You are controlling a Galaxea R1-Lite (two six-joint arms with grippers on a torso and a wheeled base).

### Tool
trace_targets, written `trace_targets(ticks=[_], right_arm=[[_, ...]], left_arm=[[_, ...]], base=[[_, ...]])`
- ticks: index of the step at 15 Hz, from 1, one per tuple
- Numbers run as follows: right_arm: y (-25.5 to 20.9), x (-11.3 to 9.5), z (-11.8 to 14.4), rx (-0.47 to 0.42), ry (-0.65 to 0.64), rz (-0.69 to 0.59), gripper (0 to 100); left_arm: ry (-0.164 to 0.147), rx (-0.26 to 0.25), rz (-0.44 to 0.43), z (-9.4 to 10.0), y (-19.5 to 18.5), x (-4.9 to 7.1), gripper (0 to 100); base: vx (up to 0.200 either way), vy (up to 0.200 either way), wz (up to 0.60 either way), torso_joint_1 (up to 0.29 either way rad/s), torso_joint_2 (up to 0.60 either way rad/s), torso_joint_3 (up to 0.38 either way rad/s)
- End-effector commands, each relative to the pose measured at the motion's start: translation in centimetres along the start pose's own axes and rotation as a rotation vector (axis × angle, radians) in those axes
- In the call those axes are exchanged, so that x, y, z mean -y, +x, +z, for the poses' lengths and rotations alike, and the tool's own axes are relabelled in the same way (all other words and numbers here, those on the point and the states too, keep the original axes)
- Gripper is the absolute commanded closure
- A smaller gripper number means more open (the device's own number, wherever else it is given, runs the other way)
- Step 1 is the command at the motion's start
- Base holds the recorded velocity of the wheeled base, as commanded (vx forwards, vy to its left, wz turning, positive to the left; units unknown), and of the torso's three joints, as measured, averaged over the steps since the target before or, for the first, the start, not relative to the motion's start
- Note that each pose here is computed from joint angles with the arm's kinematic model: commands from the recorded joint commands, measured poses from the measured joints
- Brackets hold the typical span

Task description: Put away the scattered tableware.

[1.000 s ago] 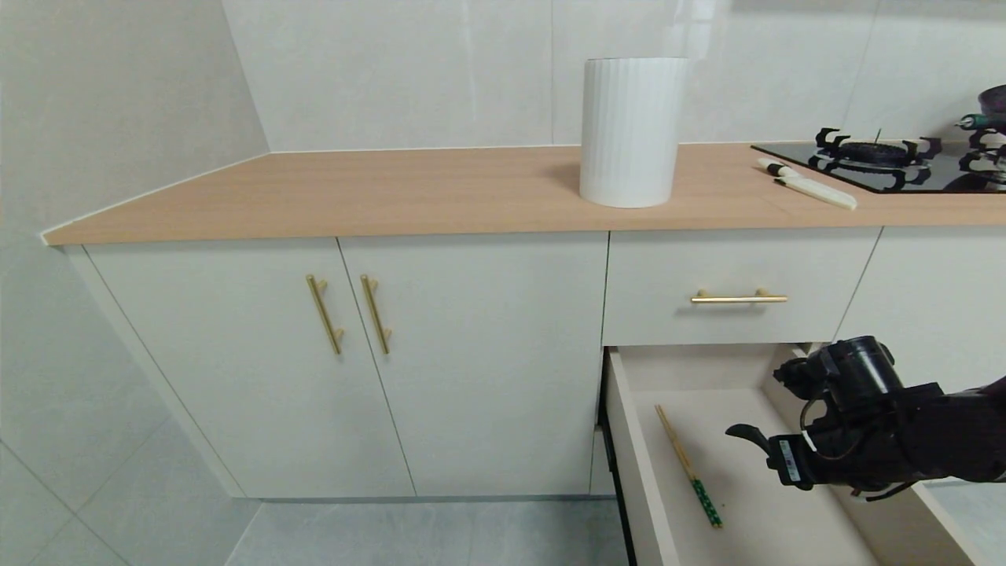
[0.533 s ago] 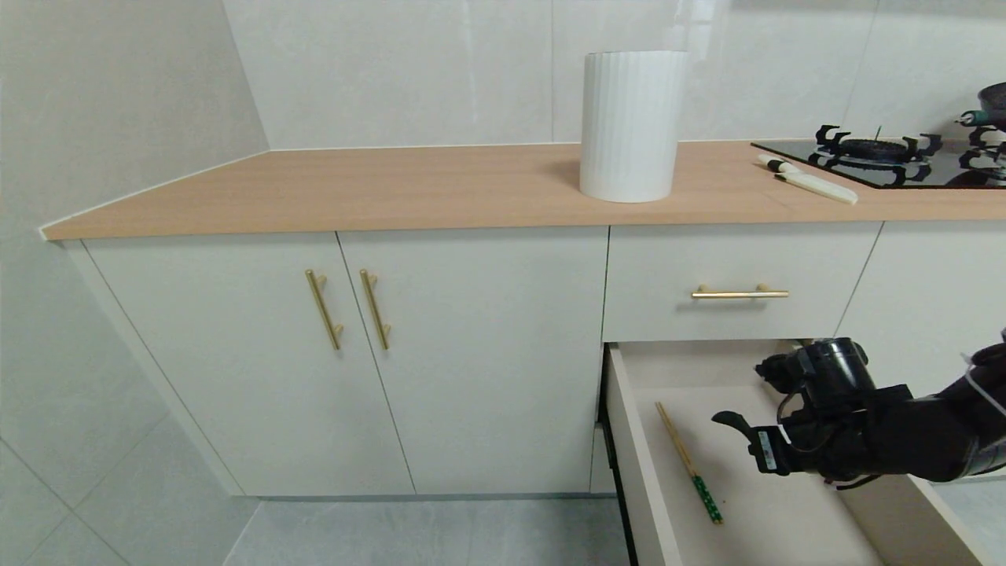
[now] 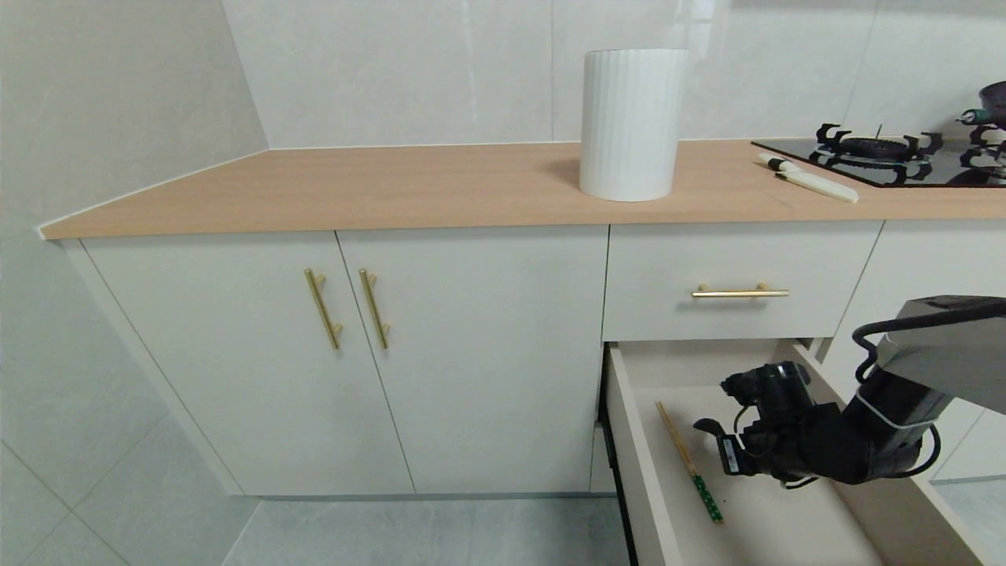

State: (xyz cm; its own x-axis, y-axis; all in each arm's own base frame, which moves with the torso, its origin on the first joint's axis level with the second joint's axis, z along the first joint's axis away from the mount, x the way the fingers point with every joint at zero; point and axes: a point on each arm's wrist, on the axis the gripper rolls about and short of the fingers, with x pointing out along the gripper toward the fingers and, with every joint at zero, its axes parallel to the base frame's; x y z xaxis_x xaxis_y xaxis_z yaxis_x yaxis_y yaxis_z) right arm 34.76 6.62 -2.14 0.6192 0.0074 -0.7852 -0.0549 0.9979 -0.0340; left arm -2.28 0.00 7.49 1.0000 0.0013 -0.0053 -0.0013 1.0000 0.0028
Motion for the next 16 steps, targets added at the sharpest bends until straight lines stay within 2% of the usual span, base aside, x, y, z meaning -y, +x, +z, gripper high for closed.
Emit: trace_targets(ticks=[1,4,14,15,16], right_arm=[[2.5,-0.1,-1.3,-0.057,-0.023,-0.030,100],[4.3,0.3,-1.8,-0.070,-0.025,-0.092,100],[4.4,0.5,-1.8,-0.069,-0.020,-0.097,100],[4.4,0.5,-1.8,-0.069,-0.020,-0.097,0],[4.4,0.5,-1.8,-0.070,-0.017,-0.098,0]], left_arm=[[0.000,-0.001,0.000,0.0,0.0,0.0,0],[0.000,-0.001,0.000,0.0,0.0,0.0,0],[0.000,-0.001,0.000,0.0,0.0,0.0,0],[-0.001,-0.001,0.000,0.0,0.0,0.0,0],[0.000,-0.001,0.000,0.0,0.0,0.0,0]], base=[[0.000,0.000,0.00,0.000,0.00,0.000],[0.000,0.000,0.00,0.000,0.00,0.000],[0.000,0.000,0.00,0.000,0.00,0.000],[0.000,0.000,0.00,0.000,0.00,0.000],[0.000,0.000,0.00,0.000,0.00,0.000]])
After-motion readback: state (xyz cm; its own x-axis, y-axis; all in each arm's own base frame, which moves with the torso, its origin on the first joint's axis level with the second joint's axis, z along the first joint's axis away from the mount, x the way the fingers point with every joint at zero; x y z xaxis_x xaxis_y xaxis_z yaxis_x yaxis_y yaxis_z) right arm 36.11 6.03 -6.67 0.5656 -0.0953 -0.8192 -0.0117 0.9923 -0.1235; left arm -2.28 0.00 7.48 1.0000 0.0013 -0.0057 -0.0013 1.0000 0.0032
